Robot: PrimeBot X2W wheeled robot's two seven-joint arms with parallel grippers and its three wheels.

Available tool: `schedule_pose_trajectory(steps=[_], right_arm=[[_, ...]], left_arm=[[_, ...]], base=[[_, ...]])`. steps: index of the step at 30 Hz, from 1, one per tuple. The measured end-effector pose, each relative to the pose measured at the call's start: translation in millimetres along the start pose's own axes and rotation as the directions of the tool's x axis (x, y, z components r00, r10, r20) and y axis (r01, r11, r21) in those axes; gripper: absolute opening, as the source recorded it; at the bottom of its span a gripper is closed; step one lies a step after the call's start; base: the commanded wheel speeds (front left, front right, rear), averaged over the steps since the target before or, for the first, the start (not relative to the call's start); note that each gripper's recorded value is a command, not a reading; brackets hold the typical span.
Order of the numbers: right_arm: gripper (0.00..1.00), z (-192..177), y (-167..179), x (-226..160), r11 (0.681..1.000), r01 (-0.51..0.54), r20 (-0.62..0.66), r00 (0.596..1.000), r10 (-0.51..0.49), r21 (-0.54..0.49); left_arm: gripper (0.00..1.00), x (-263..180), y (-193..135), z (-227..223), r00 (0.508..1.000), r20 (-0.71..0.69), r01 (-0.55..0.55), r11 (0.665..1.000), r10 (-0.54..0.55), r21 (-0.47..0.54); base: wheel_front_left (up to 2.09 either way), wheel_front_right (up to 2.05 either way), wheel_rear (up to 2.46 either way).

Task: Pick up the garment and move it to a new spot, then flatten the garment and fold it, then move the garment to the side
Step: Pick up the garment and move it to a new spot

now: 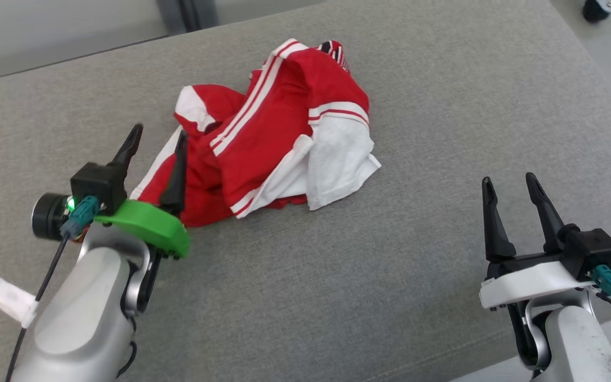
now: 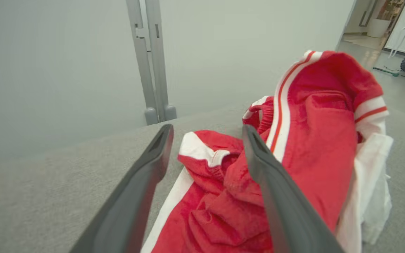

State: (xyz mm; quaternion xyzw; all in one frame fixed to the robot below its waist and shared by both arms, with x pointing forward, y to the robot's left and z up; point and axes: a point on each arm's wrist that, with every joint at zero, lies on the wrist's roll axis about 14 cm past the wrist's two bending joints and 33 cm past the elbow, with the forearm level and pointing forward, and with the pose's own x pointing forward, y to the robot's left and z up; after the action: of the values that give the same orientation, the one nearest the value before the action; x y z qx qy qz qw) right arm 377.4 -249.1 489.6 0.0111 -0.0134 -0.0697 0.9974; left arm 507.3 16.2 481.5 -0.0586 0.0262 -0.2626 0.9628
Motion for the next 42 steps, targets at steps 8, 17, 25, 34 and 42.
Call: schedule_pose_trajectory(steps=[8,17,25,34,42], right_arm=[[1.0,1.3,33.6,20.8,0.995,-0.096,0.019,0.995,0.096,0.015],[1.0,-14.4,23.8,20.8,0.997,-0.071,-0.029,0.997,0.07,-0.011],[1.0,-14.0,23.2,19.6,0.996,-0.074,-0.03,0.997,0.073,-0.041],[1.0,-8.9,47.6,13.3,0.989,-0.143,-0.015,0.99,0.142,-0.025],[1.0,-3.6,79.9,13.4,0.973,-0.23,0.006,0.973,0.23,0.001]], left_arm=[[1.0,-48.7,36.9,-75.1,0.956,-0.264,-0.14,0.99,0.13,-0.016],[1.0,-28.0,13.6,-113.4,0.92,-0.39,-0.086,0.991,0.041,-0.098],[0.0,-12.2,13.1,-86.3,0.964,-0.262,-0.088,0.983,0.043,-0.163],[0.0,-41.0,79.0,37.7,0.966,0.102,-0.23,0.969,0.239,-0.096],[0.0,-120.1,148.0,152.5,0.846,0.377,-0.438,0.895,0.377,0.088]], base=[[0.0,0.0,0.0],[0.0,0.0,0.0],[0.0,0.0,0.0],[0.0,0.0,0.0],[0.0,0.0,0.0]])
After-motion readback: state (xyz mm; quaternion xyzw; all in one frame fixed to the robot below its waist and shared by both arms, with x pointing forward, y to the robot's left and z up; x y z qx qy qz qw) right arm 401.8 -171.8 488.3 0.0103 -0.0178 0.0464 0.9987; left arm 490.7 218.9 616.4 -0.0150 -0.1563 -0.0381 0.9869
